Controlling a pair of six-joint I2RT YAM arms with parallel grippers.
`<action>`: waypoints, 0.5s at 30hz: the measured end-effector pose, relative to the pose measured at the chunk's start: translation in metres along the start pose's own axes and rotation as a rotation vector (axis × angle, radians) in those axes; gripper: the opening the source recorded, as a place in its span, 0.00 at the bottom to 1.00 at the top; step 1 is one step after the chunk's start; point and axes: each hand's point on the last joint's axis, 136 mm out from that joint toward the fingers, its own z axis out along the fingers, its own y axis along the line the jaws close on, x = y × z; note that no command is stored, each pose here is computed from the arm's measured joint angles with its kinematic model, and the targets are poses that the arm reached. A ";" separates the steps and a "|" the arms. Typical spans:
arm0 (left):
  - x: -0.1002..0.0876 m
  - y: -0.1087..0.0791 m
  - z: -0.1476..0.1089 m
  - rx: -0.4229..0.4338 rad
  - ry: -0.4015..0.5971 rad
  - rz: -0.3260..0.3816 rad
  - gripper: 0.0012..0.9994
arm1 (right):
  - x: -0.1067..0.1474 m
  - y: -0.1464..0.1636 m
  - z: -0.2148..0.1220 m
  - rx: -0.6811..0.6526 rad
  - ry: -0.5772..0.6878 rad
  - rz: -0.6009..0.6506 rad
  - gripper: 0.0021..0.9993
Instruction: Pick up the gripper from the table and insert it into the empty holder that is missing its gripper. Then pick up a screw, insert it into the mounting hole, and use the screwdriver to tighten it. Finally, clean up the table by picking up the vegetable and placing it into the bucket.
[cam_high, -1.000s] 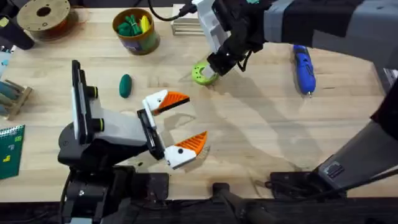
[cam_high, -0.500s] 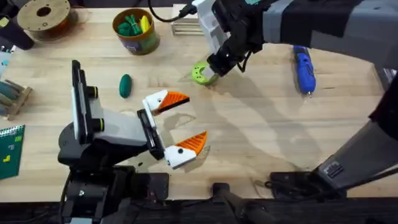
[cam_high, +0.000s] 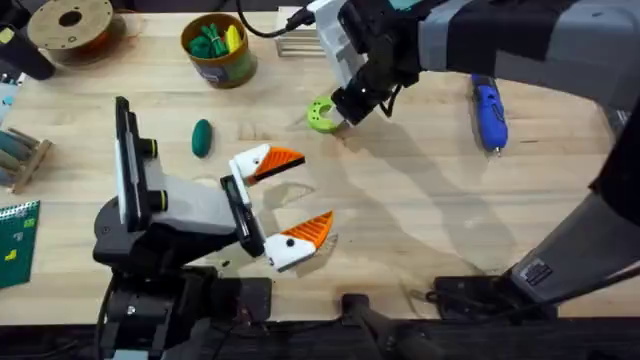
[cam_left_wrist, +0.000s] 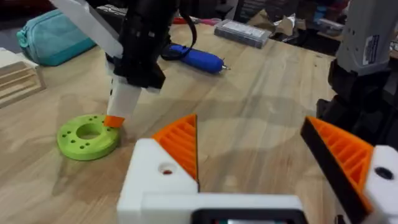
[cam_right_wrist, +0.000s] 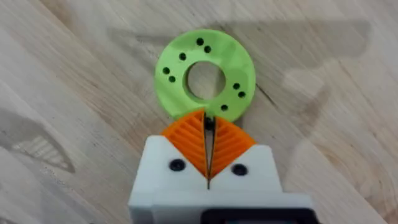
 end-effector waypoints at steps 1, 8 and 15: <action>0.000 0.000 0.000 0.000 0.000 0.000 0.99 | 0.000 0.000 0.000 0.000 0.000 0.000 0.00; 0.000 0.000 0.000 0.000 0.000 0.000 0.99 | 0.001 0.000 0.000 0.000 0.002 -0.002 0.00; 0.000 0.000 0.000 0.000 0.000 0.000 0.99 | 0.012 0.003 -0.006 -0.013 0.064 0.006 0.00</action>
